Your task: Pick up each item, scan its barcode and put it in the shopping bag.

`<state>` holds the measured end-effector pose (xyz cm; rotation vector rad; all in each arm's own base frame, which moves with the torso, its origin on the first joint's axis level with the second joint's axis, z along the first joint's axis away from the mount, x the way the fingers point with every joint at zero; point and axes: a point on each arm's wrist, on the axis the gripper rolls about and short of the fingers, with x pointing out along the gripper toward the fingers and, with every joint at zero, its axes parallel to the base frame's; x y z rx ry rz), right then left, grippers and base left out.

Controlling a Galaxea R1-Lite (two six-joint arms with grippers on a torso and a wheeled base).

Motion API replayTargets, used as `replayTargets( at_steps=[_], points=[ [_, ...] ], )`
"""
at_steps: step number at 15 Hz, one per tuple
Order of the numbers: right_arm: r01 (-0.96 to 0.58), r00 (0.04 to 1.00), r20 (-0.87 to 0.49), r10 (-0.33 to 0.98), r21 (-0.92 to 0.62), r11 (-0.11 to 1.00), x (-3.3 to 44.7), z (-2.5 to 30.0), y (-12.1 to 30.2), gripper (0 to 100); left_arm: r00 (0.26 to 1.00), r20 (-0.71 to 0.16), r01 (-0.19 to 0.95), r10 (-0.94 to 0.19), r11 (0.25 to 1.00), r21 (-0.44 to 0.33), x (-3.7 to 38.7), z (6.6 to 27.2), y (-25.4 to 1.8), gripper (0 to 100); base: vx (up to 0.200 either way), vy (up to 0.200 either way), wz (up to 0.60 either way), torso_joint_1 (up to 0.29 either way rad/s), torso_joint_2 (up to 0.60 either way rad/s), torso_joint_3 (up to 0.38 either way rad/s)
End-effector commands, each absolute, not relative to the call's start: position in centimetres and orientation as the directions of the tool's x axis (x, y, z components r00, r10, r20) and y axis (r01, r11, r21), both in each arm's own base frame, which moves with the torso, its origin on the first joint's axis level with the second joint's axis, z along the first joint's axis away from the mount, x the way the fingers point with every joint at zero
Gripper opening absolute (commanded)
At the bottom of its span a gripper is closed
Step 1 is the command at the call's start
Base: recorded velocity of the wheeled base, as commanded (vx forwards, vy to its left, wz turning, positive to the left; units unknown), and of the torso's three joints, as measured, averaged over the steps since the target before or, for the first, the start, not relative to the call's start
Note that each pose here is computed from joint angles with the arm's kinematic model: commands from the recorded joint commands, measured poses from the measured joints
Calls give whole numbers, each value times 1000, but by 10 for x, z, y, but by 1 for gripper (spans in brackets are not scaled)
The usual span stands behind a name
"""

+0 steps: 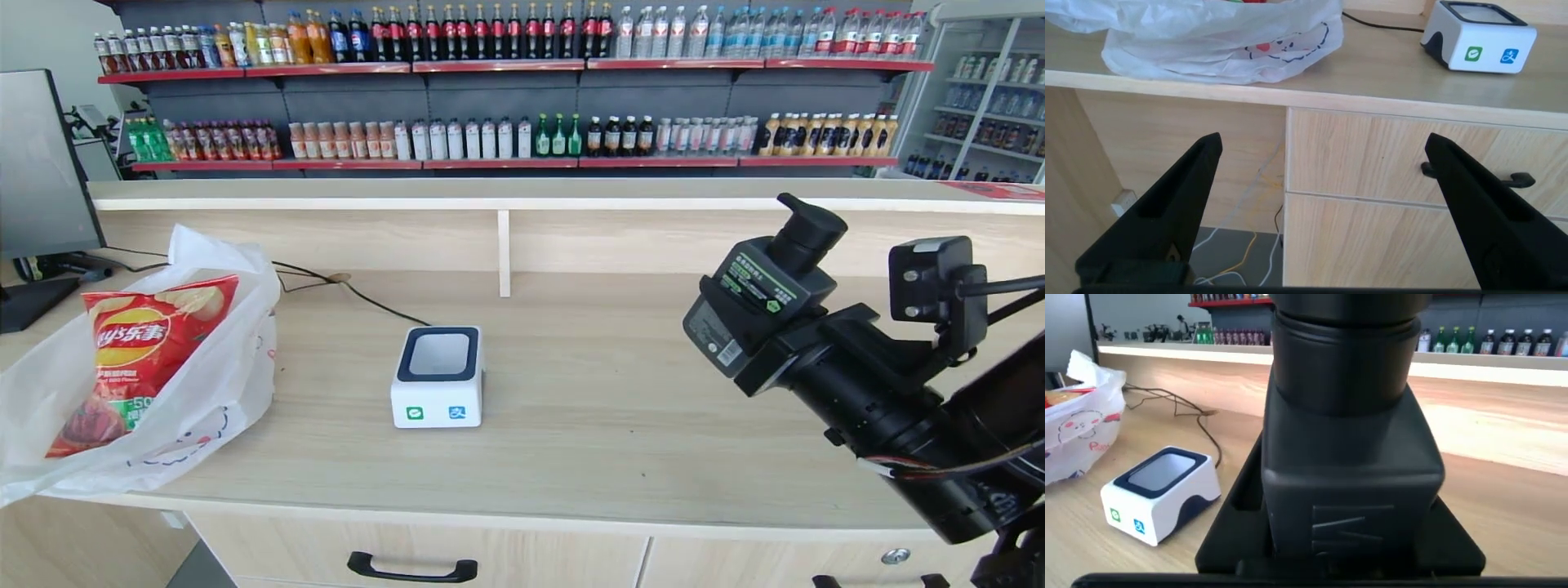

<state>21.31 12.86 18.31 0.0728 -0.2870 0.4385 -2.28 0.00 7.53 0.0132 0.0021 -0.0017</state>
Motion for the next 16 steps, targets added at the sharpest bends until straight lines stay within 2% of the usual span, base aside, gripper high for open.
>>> replayTargets(
  at_steps=[1,4,12,16],
  points=[
    [-415,869,299,394,8,910,216,186,127,0,1000,-2,2,-2,1000,14,-23,75,0,100,-200,0,0,7,-2,2],
    [-389,879,303,368,10,921,220,187,120,0,1000,-2,2,-2,1000,15,-23,75,0,100,0,0,0,0,0,0],
    [-383,883,296,364,8,924,232,183,125,0,1000,-2,2,-2,1000,12,-23,75,0,100,0,200,0,4,4,2],
    [-334,900,300,315,11,943,238,184,111,0,1000,-2,2,-2,1000,14,-23,75,0,100,0,200,0,6,1,2]
  ],
)
